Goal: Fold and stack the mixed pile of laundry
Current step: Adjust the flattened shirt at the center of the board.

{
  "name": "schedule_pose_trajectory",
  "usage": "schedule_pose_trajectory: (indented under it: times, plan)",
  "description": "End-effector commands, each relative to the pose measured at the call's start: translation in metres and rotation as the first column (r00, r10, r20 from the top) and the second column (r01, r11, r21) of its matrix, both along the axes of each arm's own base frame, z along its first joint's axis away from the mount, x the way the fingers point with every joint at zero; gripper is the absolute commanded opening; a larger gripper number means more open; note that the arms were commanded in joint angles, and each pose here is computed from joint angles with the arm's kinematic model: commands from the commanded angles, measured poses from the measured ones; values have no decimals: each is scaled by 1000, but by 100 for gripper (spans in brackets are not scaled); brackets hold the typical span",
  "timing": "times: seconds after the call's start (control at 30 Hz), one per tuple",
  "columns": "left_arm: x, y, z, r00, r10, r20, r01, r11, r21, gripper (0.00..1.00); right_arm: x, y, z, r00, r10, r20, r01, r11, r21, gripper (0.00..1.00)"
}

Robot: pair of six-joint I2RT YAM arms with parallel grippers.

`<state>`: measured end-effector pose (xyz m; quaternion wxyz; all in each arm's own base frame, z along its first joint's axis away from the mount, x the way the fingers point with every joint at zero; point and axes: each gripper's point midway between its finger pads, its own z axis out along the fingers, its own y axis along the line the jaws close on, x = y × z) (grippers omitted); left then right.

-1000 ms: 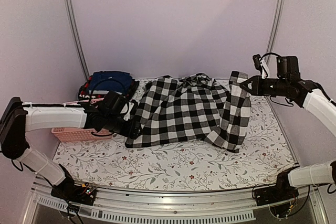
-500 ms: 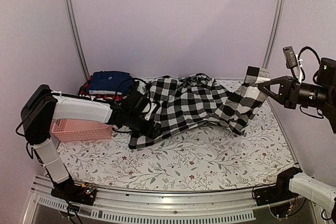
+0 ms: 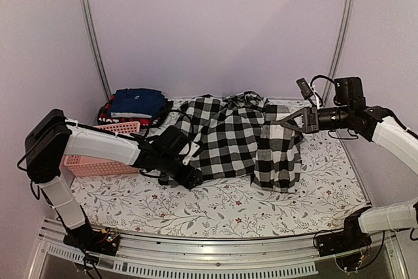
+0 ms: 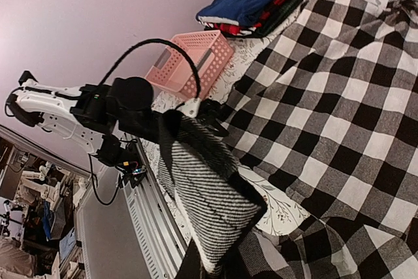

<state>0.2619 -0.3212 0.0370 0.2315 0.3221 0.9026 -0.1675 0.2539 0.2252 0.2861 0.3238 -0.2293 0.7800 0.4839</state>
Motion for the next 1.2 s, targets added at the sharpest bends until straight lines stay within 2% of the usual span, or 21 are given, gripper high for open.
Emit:
schedule_pose_trajectory:
  times: [0.0,0.1,0.17,0.3,0.4,0.5,0.57,0.67,0.73,0.83,0.87,0.9,0.97,1.07,1.17]
  plan:
    - [14,14,31,994,82,71,-78,995,-63,80,27,22,-44,1000,12,-9,-12,995,-95,0]
    - [23,21,37,989,128,70,-121,988,-94,79,68,12,-73,993,-121,-14,115,970,-216,0]
    - [29,24,38,985,151,83,-144,986,-90,79,95,9,-67,985,-167,53,175,950,-260,0]
    - [44,36,39,970,217,107,-209,975,-76,79,152,16,-15,955,-204,218,256,934,-249,0]
    - [54,51,40,952,285,109,-277,958,-77,79,186,29,9,939,-208,275,273,936,-224,0]
    - [59,64,44,936,334,114,-325,941,-92,79,183,62,-2,963,-105,247,159,965,-208,0]
    - [59,70,43,932,346,105,-337,937,-98,79,167,81,-41,984,-25,179,74,959,-274,0]
    - [55,71,38,936,342,82,-334,937,-99,81,127,96,-100,990,133,41,-112,938,-328,7]
    - [53,71,33,936,346,68,-339,936,-97,83,101,98,-126,978,201,-52,-207,924,-322,19]
    - [53,73,27,932,360,52,-354,931,-89,85,87,81,-137,974,207,-95,-226,926,-301,48]
    - [54,74,25,929,368,48,-363,928,-83,86,97,67,-132,985,152,-84,-170,941,-291,57]
    - [55,74,24,927,372,45,-368,926,-79,87,108,47,-132,993,81,-82,-101,955,-281,61]
    - [55,78,20,918,395,34,-393,918,-60,88,138,-4,-124,990,-119,-71,97,961,-259,61]
    - [53,87,9,898,440,12,-440,898,-18,88,173,-82,-133,899,-431,-84,384,865,-322,61]
    - [50,101,-2,859,511,-12,-510,859,36,86,190,-131,-155,797,-601,-55,521,731,-442,60]
